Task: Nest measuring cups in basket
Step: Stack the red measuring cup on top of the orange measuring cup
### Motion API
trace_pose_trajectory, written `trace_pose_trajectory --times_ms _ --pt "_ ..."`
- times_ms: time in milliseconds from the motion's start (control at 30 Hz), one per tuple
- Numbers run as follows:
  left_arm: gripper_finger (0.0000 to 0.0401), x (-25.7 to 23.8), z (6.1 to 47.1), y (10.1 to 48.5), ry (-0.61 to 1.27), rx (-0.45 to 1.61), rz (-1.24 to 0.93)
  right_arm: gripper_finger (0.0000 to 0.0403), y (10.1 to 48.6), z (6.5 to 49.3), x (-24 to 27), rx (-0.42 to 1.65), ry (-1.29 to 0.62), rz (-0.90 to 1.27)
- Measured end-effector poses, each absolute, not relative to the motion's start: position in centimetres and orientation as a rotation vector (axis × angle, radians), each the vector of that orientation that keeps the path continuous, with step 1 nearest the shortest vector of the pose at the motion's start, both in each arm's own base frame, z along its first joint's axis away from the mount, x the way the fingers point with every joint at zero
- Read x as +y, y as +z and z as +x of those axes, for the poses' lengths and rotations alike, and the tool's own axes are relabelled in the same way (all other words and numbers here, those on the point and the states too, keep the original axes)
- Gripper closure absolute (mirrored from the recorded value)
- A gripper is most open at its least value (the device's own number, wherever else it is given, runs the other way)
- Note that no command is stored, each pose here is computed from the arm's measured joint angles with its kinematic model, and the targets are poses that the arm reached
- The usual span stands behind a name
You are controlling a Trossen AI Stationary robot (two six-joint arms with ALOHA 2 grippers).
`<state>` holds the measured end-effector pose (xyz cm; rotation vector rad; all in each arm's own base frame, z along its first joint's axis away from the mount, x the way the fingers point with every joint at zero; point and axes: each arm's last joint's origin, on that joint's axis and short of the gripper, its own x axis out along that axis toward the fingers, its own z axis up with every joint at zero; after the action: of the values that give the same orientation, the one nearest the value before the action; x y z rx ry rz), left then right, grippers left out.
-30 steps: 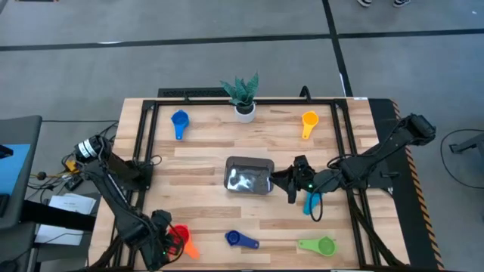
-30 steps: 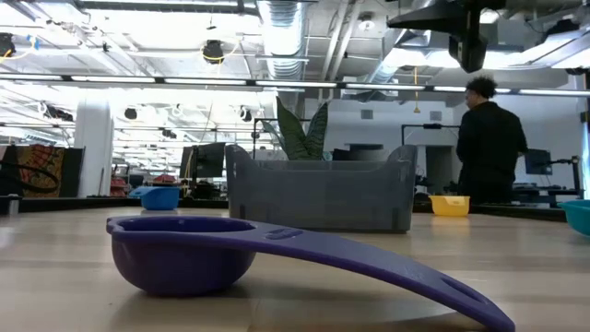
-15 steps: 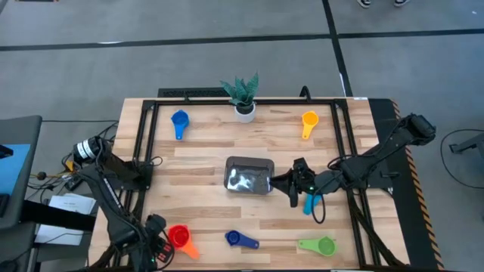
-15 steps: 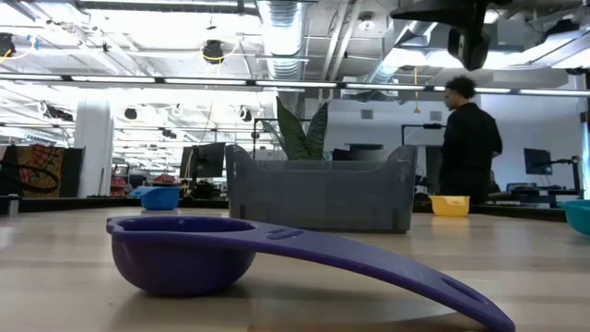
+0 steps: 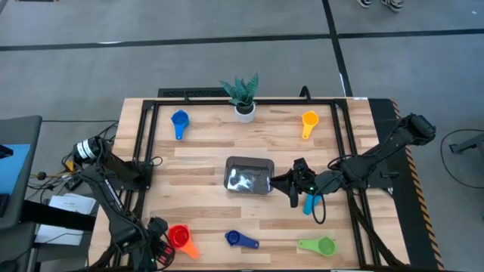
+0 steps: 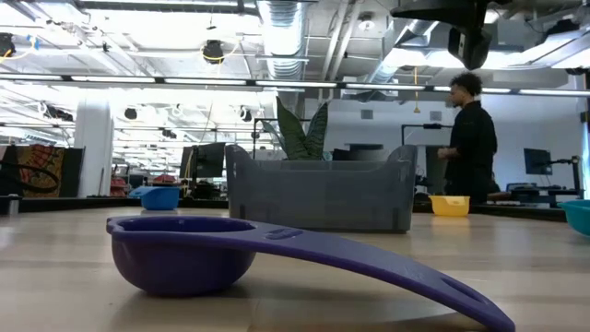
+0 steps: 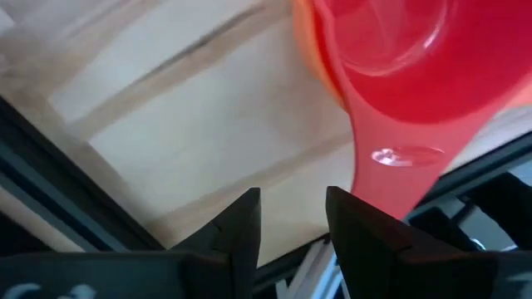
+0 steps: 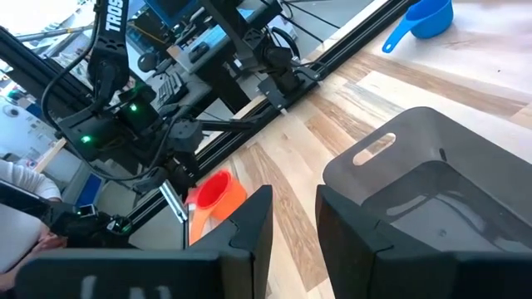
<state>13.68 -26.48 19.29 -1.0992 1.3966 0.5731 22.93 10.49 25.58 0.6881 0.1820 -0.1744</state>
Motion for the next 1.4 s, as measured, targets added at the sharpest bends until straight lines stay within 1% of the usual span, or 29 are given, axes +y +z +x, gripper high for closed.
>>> trace_pose_trajectory --times_ms 167,300,567,700,833,1000,1100,1267,1400 --pt "0.0276 -26.8 13.9 19.4 0.542 1.391 -1.137 0.0284 25.6 22.9 10.5 0.182 -0.174 0.686" --pt "0.0276 -26.6 14.4 19.4 0.553 1.375 -1.156 0.0284 25.6 22.9 10.5 0.184 -0.173 0.673" --pt "0.0276 -26.0 16.4 19.7 0.519 1.224 -1.205 0.0284 25.5 22.7 11.2 0.196 -0.148 0.665" --pt "0.0276 -25.9 16.1 19.6 0.551 1.266 -1.206 0.0284 24.9 22.8 11.9 0.221 -0.134 0.677" --pt "0.0276 -26.7 15.3 19.8 0.527 1.322 -1.225 0.0284 24.5 23.3 13.1 0.255 -0.121 0.663" --pt "0.0276 -27.3 15.4 20.2 0.486 1.312 -1.26 0.0284 24.4 25.1 15.0 0.28 -0.107 0.638" --pt "0.0276 -27.6 16.2 19.1 0.509 1.296 -1.253 0.0284 24.2 26.8 16.2 0.294 -0.102 0.601" --pt "0.0276 -28.2 16.5 17.0 0.561 1.365 -1.223 0.0284 24.0 30.1 17.6 0.337 -0.052 0.559" --pt "0.0276 -28.4 16.6 16.7 0.559 1.36 -1.226 0.0284 24.0 32.8 18.2 0.368 0.002 0.527"
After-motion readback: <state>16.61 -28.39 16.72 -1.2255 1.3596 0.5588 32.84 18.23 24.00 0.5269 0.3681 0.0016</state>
